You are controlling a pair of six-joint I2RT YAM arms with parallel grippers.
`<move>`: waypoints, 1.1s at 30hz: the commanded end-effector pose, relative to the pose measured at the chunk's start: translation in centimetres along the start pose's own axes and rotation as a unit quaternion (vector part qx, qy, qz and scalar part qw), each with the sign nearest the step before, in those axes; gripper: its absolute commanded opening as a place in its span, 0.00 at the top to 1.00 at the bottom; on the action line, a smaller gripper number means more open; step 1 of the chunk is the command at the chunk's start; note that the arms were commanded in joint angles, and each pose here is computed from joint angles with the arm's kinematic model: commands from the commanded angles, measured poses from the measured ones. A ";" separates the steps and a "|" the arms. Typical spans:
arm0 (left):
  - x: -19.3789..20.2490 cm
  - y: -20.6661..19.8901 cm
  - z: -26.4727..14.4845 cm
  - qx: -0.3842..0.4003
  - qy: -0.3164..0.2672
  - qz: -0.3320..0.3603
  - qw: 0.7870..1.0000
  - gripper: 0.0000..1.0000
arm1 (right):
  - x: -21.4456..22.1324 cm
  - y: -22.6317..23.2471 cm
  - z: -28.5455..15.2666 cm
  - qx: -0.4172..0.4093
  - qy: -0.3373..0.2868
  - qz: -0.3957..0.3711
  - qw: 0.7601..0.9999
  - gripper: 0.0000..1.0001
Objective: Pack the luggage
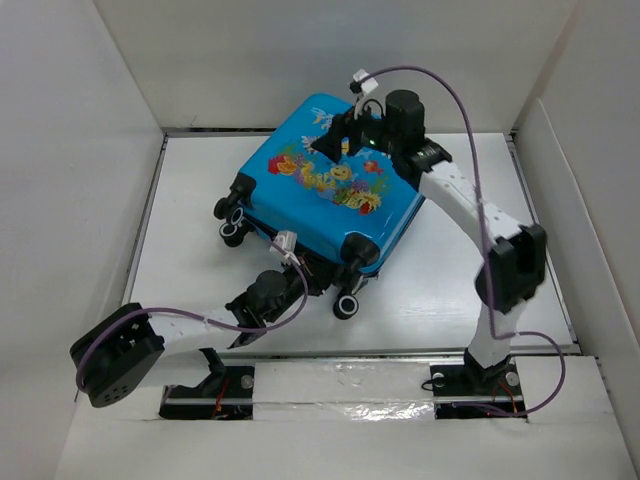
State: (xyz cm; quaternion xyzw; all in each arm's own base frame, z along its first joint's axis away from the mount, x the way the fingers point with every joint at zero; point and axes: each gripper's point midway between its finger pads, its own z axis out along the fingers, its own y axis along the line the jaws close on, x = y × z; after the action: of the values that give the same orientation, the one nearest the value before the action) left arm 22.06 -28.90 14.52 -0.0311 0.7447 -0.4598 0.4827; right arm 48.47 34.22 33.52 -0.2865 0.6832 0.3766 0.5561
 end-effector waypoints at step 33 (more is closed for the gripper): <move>-3.3 -5.6 2.2 0.042 -0.026 0.014 0.999 1.00 | 23.6 10.5 -21.9 0.128 -0.015 -0.041 0.991 0.66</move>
State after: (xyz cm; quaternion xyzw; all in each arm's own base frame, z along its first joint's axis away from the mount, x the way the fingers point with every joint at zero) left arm 22.32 -30.91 14.96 -0.0026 0.7646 -0.4396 0.4713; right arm 21.67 20.48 9.99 -0.2299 0.7623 0.2397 0.5555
